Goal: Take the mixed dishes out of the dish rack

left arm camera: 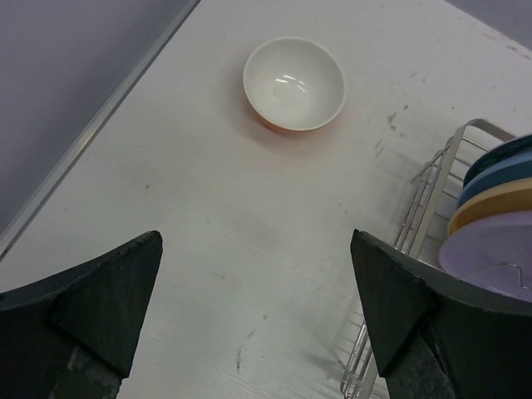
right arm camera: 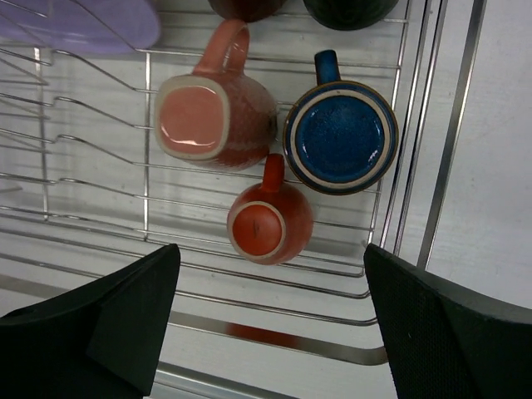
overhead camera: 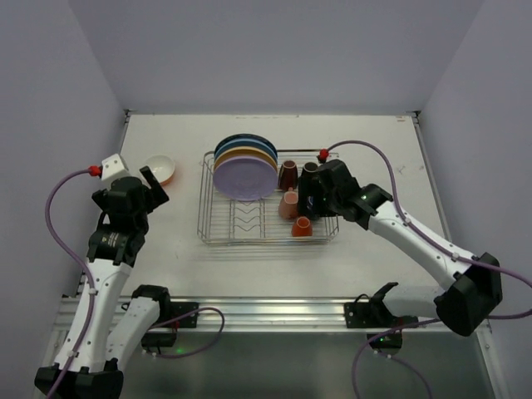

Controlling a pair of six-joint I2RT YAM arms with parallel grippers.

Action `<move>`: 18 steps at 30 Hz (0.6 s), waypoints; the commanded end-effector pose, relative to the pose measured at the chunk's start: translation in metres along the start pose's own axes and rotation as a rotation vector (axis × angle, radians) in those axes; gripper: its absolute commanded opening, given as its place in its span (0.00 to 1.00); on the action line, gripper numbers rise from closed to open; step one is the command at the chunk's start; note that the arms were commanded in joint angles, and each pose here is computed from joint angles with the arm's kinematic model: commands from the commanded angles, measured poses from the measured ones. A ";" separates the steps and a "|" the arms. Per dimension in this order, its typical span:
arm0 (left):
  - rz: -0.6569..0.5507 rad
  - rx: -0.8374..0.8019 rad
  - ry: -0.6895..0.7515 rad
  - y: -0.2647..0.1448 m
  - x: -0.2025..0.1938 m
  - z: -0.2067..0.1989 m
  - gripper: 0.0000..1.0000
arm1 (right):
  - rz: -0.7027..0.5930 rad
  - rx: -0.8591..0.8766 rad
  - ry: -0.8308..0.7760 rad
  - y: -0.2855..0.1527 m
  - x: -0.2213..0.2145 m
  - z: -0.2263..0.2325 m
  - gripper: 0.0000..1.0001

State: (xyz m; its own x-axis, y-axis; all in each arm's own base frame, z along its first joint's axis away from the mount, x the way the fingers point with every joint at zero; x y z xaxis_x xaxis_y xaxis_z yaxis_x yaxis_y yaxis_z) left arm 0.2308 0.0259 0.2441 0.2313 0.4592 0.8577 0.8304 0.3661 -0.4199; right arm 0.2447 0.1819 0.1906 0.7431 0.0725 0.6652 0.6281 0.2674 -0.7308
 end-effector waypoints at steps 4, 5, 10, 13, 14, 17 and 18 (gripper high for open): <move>-0.044 0.015 0.014 0.008 0.009 -0.003 1.00 | 0.104 -0.094 -0.029 0.013 -0.012 0.003 0.88; -0.041 0.014 0.018 0.008 0.009 -0.003 1.00 | 0.128 -0.103 -0.037 0.015 -0.016 0.003 0.88; -0.035 0.020 0.048 0.010 0.006 -0.004 1.00 | 0.210 -0.100 -0.068 0.034 -0.030 0.010 0.87; -0.014 0.006 0.062 0.012 0.003 -0.007 1.00 | 0.245 -0.076 -0.078 0.045 -0.036 0.015 0.83; -0.011 0.008 0.064 0.013 0.002 -0.007 1.00 | 0.252 -0.078 -0.079 0.048 -0.037 0.015 0.82; -0.012 0.002 0.065 0.012 0.002 -0.008 1.00 | 0.267 -0.088 -0.082 0.055 -0.039 0.015 0.81; -0.012 0.000 0.065 0.012 0.002 -0.008 1.00 | 0.273 -0.091 -0.083 0.057 -0.041 0.015 0.81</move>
State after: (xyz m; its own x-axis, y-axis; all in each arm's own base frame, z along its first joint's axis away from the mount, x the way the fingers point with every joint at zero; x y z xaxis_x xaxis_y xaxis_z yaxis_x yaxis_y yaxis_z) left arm 0.2404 0.0245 0.2311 0.2940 0.4195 0.8588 0.8089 0.3695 -0.4574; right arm 0.2376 0.1984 0.1155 0.8796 0.2218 0.4208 0.4063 0.1096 -0.9071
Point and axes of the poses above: each gripper's point midway between its finger pads, its own y axis out along the fingers, its own z axis along the line the jaws close on, x = y × z, the point moved 3 cm from there along -y, back along the fingers, and after that the axes turned 8 degrees about -y, right-handed, at the moved point
